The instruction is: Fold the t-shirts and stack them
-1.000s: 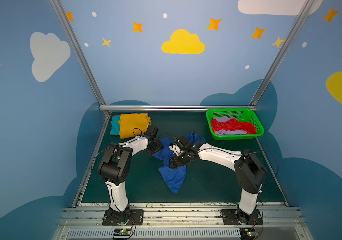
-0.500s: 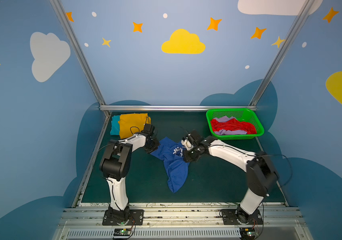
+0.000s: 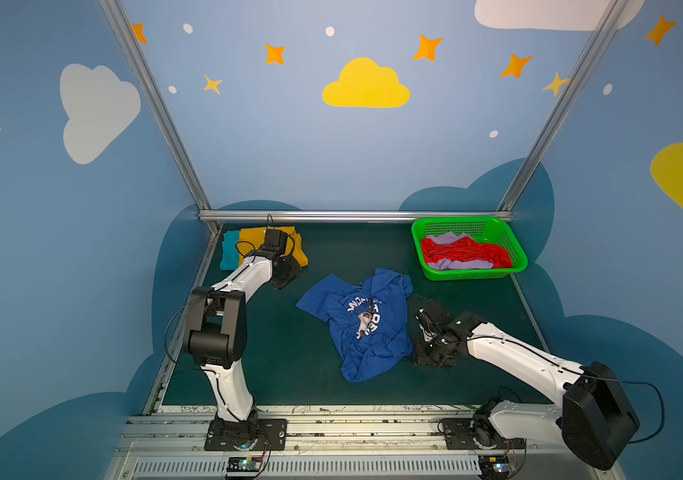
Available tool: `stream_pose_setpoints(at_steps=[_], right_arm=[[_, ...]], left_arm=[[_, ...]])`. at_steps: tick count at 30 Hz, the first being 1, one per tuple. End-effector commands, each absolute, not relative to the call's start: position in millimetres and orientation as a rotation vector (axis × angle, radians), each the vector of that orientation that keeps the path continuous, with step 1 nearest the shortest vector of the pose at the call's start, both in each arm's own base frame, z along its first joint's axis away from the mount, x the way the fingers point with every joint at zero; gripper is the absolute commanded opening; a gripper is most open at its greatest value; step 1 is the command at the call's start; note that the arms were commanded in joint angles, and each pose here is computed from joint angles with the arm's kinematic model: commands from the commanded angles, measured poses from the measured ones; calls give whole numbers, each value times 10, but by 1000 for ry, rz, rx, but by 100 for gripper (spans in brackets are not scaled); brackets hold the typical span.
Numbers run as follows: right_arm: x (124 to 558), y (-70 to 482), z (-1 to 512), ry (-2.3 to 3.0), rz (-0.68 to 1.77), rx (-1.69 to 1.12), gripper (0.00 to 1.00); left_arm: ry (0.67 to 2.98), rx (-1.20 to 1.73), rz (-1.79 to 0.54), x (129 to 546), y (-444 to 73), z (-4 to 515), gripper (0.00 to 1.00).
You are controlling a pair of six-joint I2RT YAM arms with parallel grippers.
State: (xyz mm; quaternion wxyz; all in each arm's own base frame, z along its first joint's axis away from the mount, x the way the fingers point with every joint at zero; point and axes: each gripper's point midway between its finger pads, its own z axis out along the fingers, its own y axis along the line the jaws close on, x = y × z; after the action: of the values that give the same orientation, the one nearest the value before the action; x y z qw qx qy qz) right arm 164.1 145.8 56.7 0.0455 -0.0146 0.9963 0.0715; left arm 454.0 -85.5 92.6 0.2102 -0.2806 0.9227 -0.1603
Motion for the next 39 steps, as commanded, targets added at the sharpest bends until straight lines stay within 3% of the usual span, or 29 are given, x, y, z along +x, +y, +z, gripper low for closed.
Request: stream_pose_setpoints(at_steps=[1, 4, 6, 12, 19, 21, 25, 29, 30, 32, 33, 39], right_arm=[[1833, 1452, 908, 2917, 202, -19, 69], [1956, 1561, 1167, 2825, 150, -184, 69], [1966, 1745, 1254, 2774, 125, -345, 69], [1845, 2347, 1055, 2782, 281, -595, 73], [1600, 2944, 835, 2751, 349, -866, 80], [1490, 3109, 759, 2762, 388, -932, 80], [1365, 3310, 593, 2795, 469, -973, 80], [1363, 3372, 419, 2849, 506, -944, 74], [1363, 3380, 374, 2872, 522, -934, 58], [1393, 3355, 331, 2911, 539, -897, 10], [1428, 3325, 336, 2915, 550, -867, 0], [1835, 3023, 952, 2848, 656, -655, 0]], left_arm=[[2632, -576, -370, 4314, -1212, 1154, 25], [2683, -389, -385, 4076, -1662, 1190, 53], [2729, -291, -390, 3904, -1914, 1120, 63], [2879, -238, -299, 3584, -2126, 705, 68], [2956, -315, -263, 3496, -2109, 416, 75], [2964, -329, -262, 3527, -2132, 355, 71], [2982, -376, -254, 3583, -2126, 254, 31], [2964, -424, -254, 3652, -2024, 319, 5], [2952, -435, -253, 3668, -1993, 360, 4], [2934, -461, -256, 3694, -1910, 439, 4], [2922, -476, -259, 3712, -1857, 488, 4], [2834, -532, -314, 3820, -1605, 926, 4]])
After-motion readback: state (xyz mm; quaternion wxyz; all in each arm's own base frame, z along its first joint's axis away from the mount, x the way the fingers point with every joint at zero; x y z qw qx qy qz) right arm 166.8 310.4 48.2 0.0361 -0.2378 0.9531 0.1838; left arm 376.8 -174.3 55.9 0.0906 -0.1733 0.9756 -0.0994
